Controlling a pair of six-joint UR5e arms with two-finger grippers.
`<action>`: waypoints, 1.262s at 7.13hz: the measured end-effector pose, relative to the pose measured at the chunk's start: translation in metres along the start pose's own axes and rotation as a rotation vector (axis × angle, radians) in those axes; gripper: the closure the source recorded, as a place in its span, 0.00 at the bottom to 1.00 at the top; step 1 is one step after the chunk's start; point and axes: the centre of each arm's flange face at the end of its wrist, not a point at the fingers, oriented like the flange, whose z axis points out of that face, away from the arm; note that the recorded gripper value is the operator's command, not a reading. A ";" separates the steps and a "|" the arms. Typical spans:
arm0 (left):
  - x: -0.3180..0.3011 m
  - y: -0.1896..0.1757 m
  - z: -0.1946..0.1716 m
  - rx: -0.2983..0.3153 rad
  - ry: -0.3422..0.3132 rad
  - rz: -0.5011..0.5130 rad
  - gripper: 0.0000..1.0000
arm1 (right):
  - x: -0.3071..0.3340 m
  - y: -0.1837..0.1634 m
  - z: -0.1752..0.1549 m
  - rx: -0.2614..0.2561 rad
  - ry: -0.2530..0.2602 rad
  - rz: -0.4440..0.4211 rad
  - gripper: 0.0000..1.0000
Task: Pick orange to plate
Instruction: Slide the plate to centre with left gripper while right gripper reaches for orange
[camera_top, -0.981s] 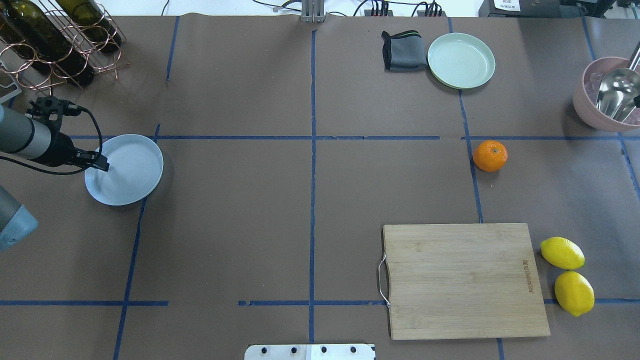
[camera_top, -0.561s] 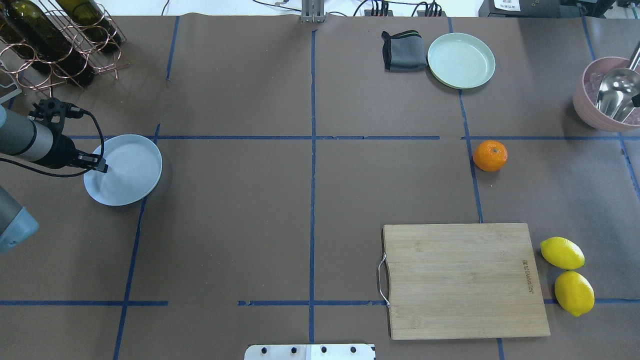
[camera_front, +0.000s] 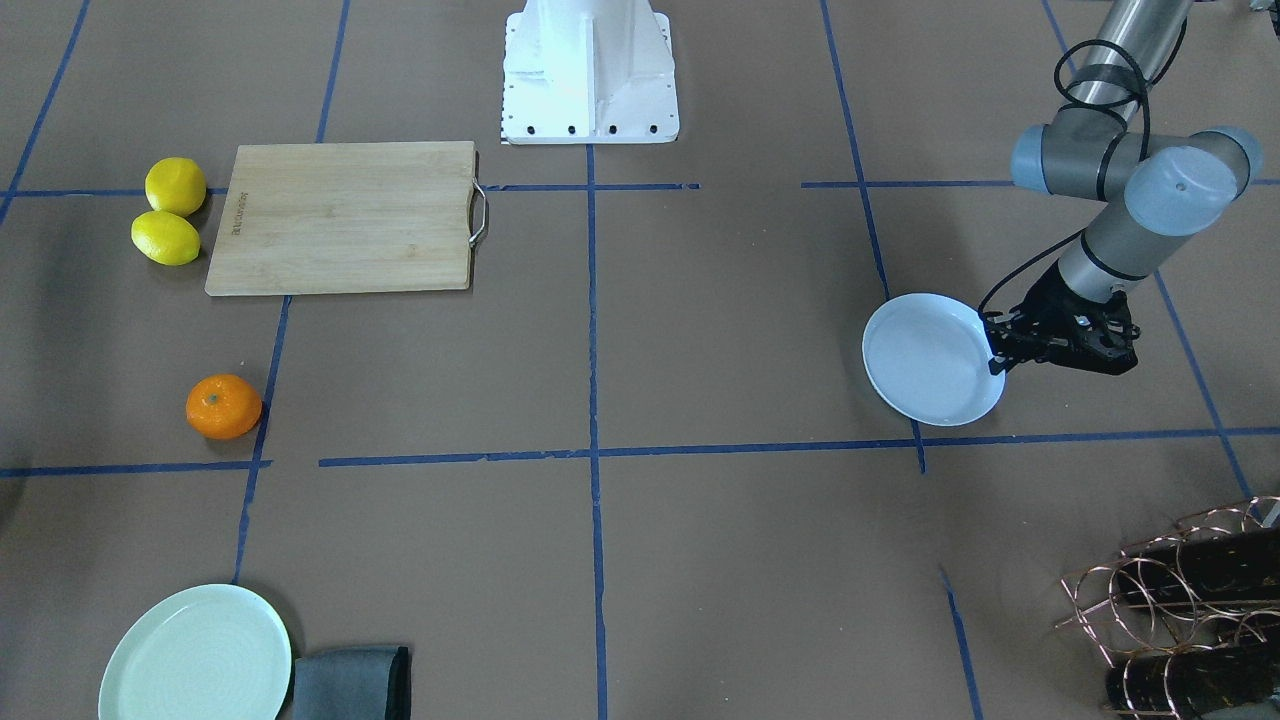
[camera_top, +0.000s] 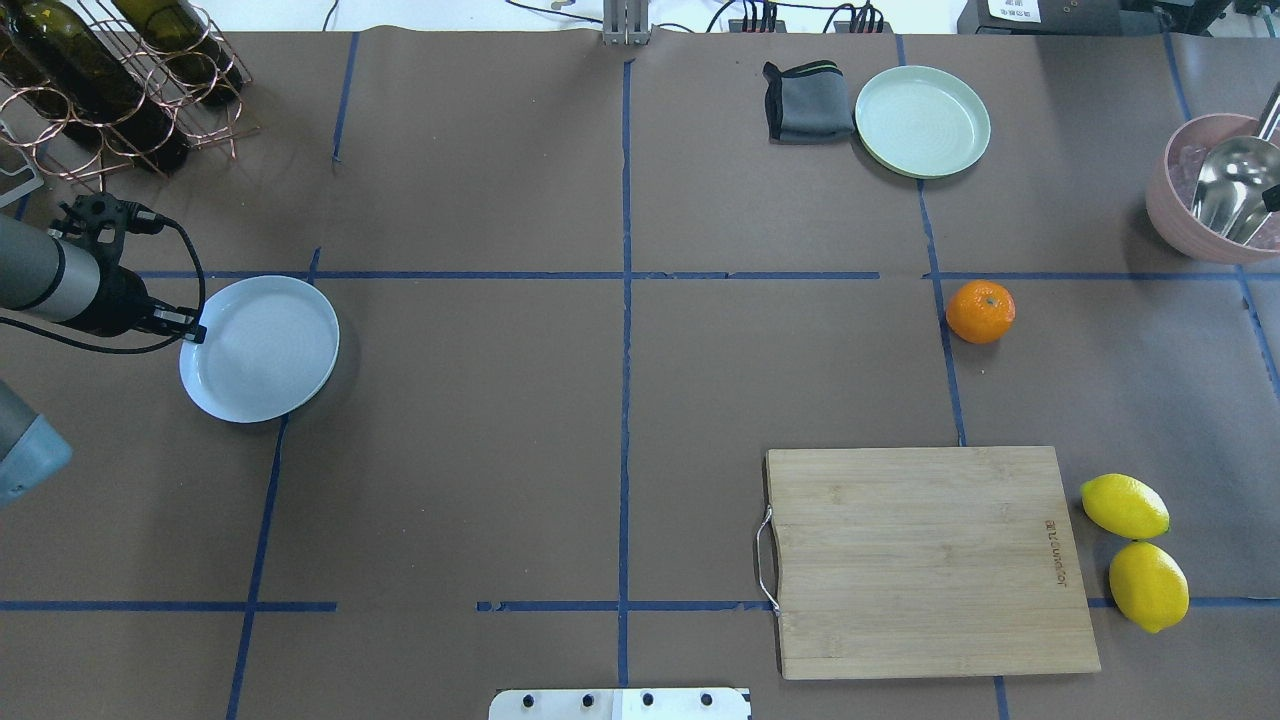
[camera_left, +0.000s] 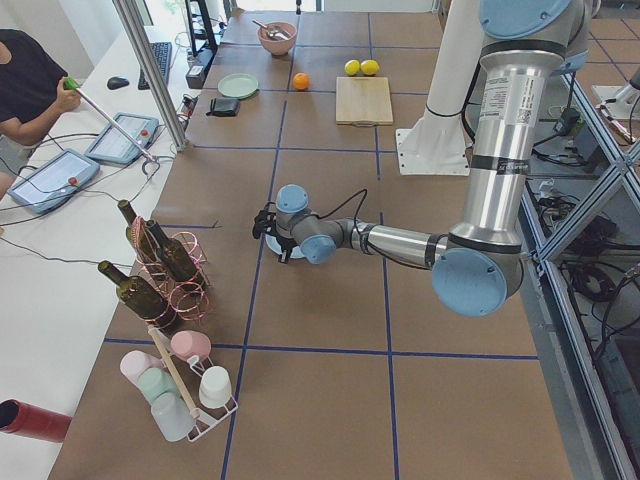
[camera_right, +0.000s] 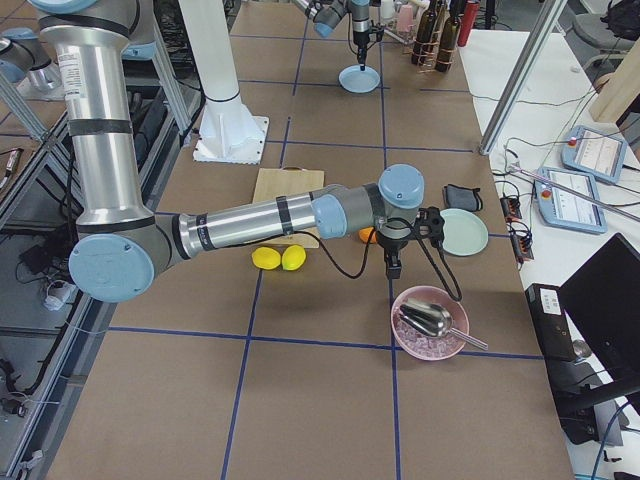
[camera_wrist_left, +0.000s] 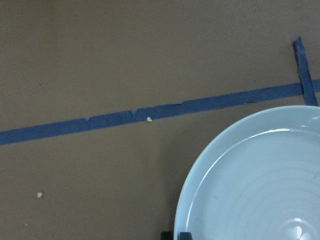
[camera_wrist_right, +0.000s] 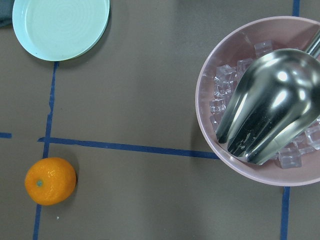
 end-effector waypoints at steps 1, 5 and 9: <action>0.003 -0.004 -0.014 -0.010 0.039 -0.006 1.00 | -0.002 -0.001 0.001 -0.001 0.000 -0.001 0.00; 0.045 -0.074 -0.090 -0.084 0.255 -0.202 1.00 | -0.066 -0.008 0.028 -0.035 -0.004 0.077 0.00; 0.284 -0.068 -0.023 -0.109 0.283 -0.451 1.00 | -0.166 0.012 0.082 0.015 -0.006 0.117 0.00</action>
